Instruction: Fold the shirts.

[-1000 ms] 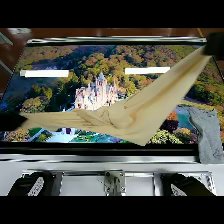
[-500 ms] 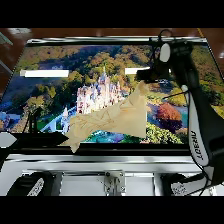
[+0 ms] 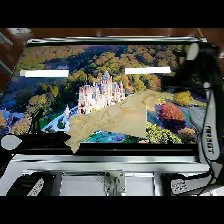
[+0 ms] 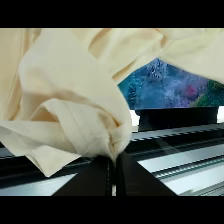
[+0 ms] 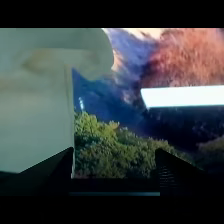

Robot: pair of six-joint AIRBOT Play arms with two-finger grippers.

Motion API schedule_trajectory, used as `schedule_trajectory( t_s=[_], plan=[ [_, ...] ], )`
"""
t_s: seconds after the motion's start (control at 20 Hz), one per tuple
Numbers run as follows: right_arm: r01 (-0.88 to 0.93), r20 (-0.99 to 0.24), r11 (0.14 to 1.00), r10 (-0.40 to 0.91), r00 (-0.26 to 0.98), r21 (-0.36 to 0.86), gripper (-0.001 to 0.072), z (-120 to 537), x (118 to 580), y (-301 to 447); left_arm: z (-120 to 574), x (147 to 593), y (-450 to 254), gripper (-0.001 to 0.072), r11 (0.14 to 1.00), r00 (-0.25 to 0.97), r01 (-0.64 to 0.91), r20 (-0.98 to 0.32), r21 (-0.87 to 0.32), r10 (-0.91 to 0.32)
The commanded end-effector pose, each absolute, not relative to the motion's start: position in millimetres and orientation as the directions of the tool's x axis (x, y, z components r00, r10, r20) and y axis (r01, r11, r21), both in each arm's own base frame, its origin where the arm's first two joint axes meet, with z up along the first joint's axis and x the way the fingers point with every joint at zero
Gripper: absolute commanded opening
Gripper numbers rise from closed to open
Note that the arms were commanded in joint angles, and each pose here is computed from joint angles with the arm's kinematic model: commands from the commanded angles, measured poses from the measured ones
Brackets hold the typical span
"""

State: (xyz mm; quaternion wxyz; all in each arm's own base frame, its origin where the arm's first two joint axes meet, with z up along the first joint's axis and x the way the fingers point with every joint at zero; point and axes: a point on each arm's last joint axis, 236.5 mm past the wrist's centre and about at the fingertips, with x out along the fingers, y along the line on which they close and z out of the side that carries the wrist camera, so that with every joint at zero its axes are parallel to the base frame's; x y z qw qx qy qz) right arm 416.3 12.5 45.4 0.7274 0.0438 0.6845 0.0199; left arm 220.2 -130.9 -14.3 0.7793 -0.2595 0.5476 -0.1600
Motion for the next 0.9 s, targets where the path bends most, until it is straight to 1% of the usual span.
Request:
schedule_trajectory(
  t_s=[0.0,0.05,0.1,0.2,0.3,0.5,0.7,0.85],
  plan=[
    [0.180,-0.912,0.908,0.399,-0.092,0.379,0.0641,23,344,20,-15,221,-131,0.0037,0.814,0.354,-0.035,-0.769,-0.580,-0.533],
    [0.203,-0.887,0.880,0.454,-0.086,0.430,0.0642,5,330,30,-14,221,-131,0.0038,0.814,0.354,-0.035,-0.769,-0.580,-0.533],
    [0.241,-0.877,0.864,0.473,-0.082,0.443,0.0642,-16,313,37,-14,221,-131,0.0038,0.814,0.354,-0.035,-0.769,-0.580,-0.533],
    [0.310,-0.868,0.841,0.489,-0.085,0.444,0.0641,-56,284,50,-14,221,-131,0.0038,0.814,0.354,-0.035,-0.769,-0.580,-0.533],
    [0.356,-0.861,0.820,0.504,-0.074,0.449,0.0641,-86,270,64,-14,221,-131,0.0037,0.814,0.354,-0.036,-0.769,-0.580,-0.533],
    [0.429,-0.849,0.758,0.528,0.038,0.491,0.0642,-111,282,90,-14,221,-131,0.0038,0.813,0.354,-0.036,-0.769,-0.581,-0.533],
    [0.401,-0.847,0.774,0.532,0.010,0.491,0.0641,-127,282,120,-14,221,-131,0.0038,0.813,0.354,-0.036,-0.768,-0.581,-0.533],
    [0.429,-0.816,0.729,0.577,0.035,0.533,0.0638,-129,291,143,-14,221,-131,0.0038,0.814,0.355,-0.035,-0.769,-0.580,-0.533]
  ],
)
